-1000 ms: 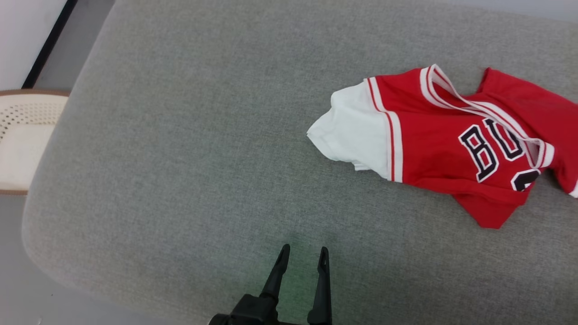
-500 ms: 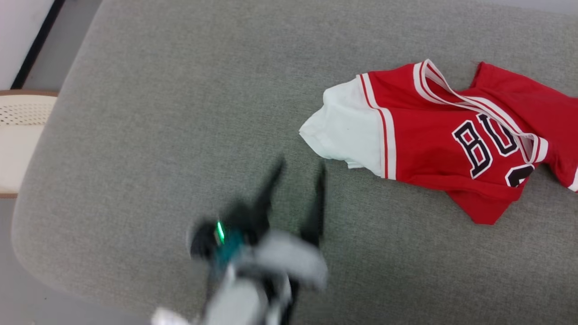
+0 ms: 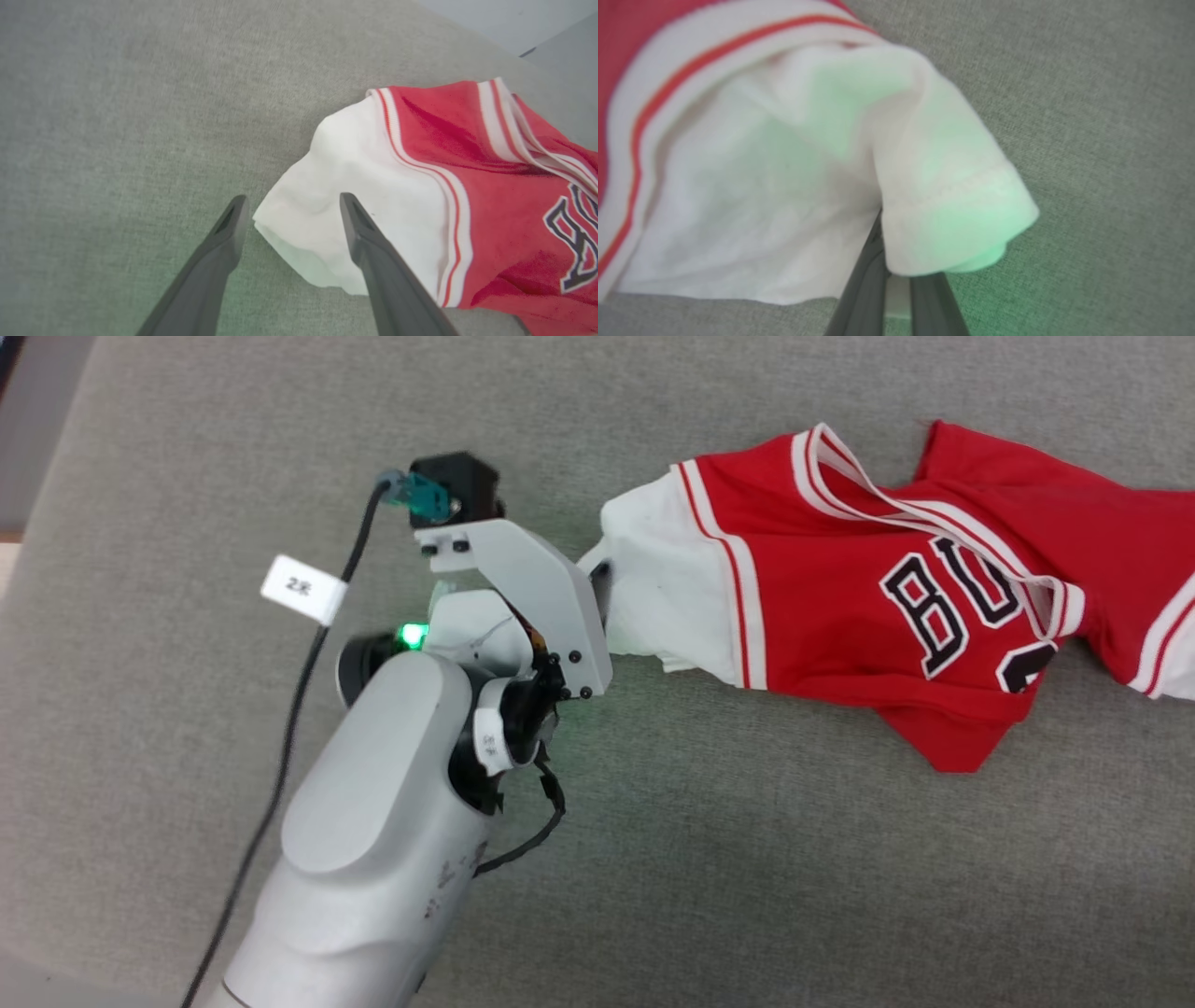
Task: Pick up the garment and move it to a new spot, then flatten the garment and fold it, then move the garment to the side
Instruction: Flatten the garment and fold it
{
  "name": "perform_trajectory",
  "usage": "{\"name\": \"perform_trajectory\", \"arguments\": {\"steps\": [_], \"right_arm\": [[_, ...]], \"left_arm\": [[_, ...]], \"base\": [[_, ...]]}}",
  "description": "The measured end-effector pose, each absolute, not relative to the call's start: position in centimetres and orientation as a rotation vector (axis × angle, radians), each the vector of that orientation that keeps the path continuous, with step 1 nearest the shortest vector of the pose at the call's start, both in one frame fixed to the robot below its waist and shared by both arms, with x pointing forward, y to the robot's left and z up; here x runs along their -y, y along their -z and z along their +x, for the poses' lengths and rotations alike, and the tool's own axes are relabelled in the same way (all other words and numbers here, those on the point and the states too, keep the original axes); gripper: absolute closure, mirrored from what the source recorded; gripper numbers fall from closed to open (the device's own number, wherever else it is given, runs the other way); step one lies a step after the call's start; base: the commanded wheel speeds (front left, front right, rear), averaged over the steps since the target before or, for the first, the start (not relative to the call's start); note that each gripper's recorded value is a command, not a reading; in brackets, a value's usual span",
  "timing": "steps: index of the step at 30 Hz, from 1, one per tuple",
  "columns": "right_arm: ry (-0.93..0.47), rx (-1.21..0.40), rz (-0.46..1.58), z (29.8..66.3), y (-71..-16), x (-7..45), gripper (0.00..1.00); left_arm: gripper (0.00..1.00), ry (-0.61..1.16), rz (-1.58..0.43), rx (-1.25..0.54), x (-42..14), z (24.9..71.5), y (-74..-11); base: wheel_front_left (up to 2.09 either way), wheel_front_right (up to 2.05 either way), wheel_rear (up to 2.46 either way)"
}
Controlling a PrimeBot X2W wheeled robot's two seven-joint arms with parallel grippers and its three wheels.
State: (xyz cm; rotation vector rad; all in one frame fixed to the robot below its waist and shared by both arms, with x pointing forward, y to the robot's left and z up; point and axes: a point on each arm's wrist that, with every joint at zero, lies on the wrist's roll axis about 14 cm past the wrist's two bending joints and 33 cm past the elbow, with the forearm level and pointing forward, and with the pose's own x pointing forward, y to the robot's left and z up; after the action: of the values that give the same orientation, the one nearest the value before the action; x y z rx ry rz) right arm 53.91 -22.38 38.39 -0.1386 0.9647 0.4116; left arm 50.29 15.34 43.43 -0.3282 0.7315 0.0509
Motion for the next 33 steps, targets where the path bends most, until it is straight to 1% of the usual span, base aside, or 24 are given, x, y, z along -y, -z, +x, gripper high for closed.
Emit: {"name": "perform_trajectory", "arguments": {"steps": [1,3,5,7,13,18,19,20,21,22,23,27,30,33], "right_arm": [[-0.412,-0.965,-0.139,53.9,-38.4,22.4,1.00],[-0.416,-0.962,-0.141,53.9,-38.3,22.2,1.00],[-0.419,-0.965,-0.141,53.9,-38.1,22.2,1.00],[-0.424,-0.967,-0.150,53.9,-37.9,22.1,1.00],[-0.430,-0.970,-0.153,54.4,-37.6,22.2,1.00],[-0.433,-0.967,-0.153,54.6,-37.4,22.3,1.00],[-0.432,-0.967,-0.153,54.7,-37.4,22.4,1.00],[-0.433,-0.967,-0.152,54.7,-37.3,22.4,1.00],[-0.433,-0.965,-0.151,54.7,-37.3,22.4,1.00],[-0.433,-0.964,-0.150,54.7,-37.3,22.4,1.00],[-0.433,-0.960,-0.149,54.6,-37.3,22.4,1.00],[-0.429,-0.930,-0.115,54.7,-37.9,22.1,1.00],[-0.423,-0.878,-0.079,55.1,-39.0,21.7,1.00],[-0.431,-0.783,-0.041,56.1,-40.8,20.7,1.00]], "left_arm": [[0.00,-0.051,-0.328,-0.731,-15.3,50.3,-43.4],[0.00,-0.063,-0.347,-0.798,-15.0,49.8,-42.4],[0.00,-0.067,-0.417,-0.836,-14.3,49.5,-42.0],[0.00,-0.059,-0.406,-0.869,-13.8,49.1,-41.3],[0.00,-0.090,-0.466,-0.880,-13.7,49.3,-40.6],[0.00,-0.063,-0.508,-0.878,-12.9,49.7,-40.0],[0.04,-0.053,-0.516,-0.880,-12.7,49.8,-39.9],[0.04,-0.044,-0.521,-0.877,-12.6,49.9,-39.9],[0.58,-0.041,-0.528,-0.871,-12.5,50.0,-39.9],[0.97,-0.038,-0.529,-0.867,-12.4,50.0,-39.8],[1.00,-0.028,-0.526,-0.866,-12.3,50.1,-39.8],[1.00,-0.018,-0.518,-0.803,-12.0,50.6,-40.5],[1.00,-0.018,-0.507,-0.710,-12.4,51.7,-42.1],[1.00,-0.013,-0.470,-0.573,-13.1,53.3,-44.9]], "base": [[0.00,0.00,0.00],[0.00,0.00,0.00],[0.00,0.00,0.00],[0.00,0.00,0.00],[0.00,0.00,0.00],[0.00,0.00,0.00],[0.00,0.00,0.00],[0.00,0.00,0.00],[0.00,0.00,0.00],[0.00,0.00,0.00],[0.00,0.00,0.00],[0.00,0.00,0.00],[0.00,0.00,0.00],[0.00,0.00,0.00]]}}
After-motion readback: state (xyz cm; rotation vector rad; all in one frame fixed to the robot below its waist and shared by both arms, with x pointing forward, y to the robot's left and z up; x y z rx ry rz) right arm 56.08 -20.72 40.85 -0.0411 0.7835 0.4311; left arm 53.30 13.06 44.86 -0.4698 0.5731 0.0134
